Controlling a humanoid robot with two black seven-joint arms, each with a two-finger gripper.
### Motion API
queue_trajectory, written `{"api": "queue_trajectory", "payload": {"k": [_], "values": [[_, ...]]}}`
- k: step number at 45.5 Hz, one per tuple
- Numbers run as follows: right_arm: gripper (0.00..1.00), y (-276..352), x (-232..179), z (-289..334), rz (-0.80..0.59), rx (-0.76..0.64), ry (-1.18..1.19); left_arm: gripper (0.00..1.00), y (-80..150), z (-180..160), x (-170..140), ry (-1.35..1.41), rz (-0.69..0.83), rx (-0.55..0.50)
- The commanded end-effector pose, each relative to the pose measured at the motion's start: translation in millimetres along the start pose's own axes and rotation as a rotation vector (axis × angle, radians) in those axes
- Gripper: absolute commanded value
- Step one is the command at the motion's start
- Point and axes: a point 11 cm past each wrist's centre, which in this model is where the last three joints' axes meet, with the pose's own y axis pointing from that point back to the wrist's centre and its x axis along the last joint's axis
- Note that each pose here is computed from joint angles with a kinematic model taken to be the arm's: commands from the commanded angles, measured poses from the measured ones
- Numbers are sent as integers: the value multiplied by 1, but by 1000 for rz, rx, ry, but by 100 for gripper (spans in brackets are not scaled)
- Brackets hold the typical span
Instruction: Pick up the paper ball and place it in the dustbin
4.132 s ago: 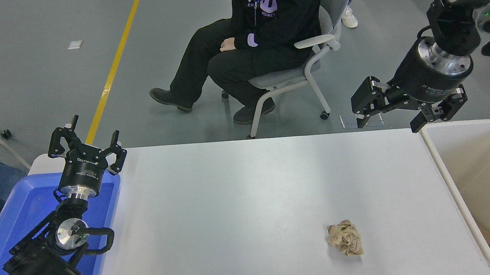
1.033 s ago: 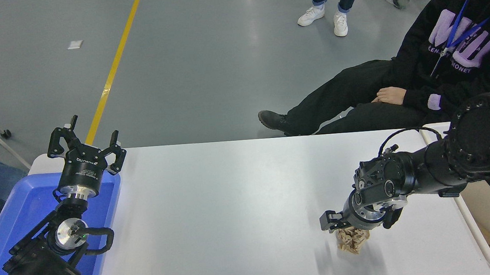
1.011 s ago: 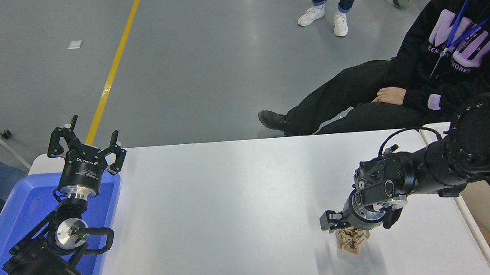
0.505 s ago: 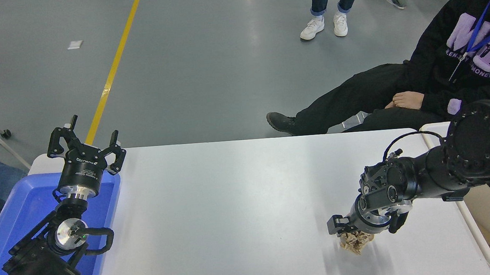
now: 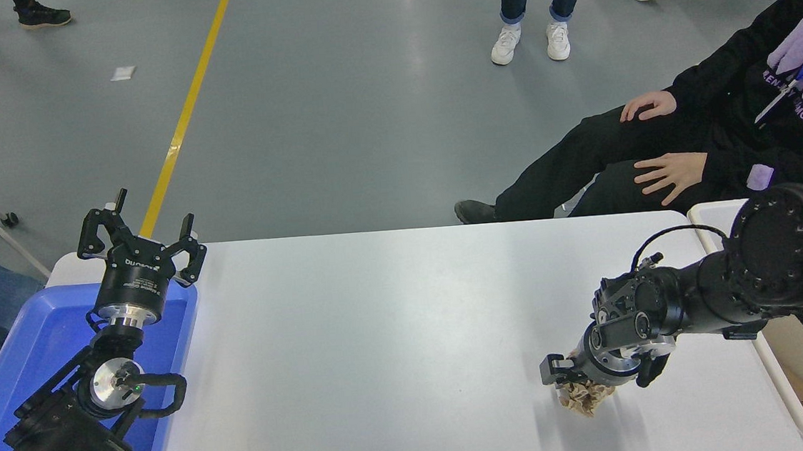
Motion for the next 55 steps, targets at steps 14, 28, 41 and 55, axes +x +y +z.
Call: {"api": "queue_trajectory", "payload": {"k": [14, 28, 41, 55], "values": [[74, -1, -2, -1, -7, 9, -23, 98, 0, 0, 0, 0, 0, 0], [48, 0, -1, 0, -15, 14, -77, 98, 0, 0, 0, 0, 0, 0], [35, 1, 1, 2, -13, 12, -85, 98, 0, 0, 0, 0, 0, 0], [20, 2, 0, 4, -19, 10, -89, 98, 0, 0, 0, 0, 0, 0]]}}
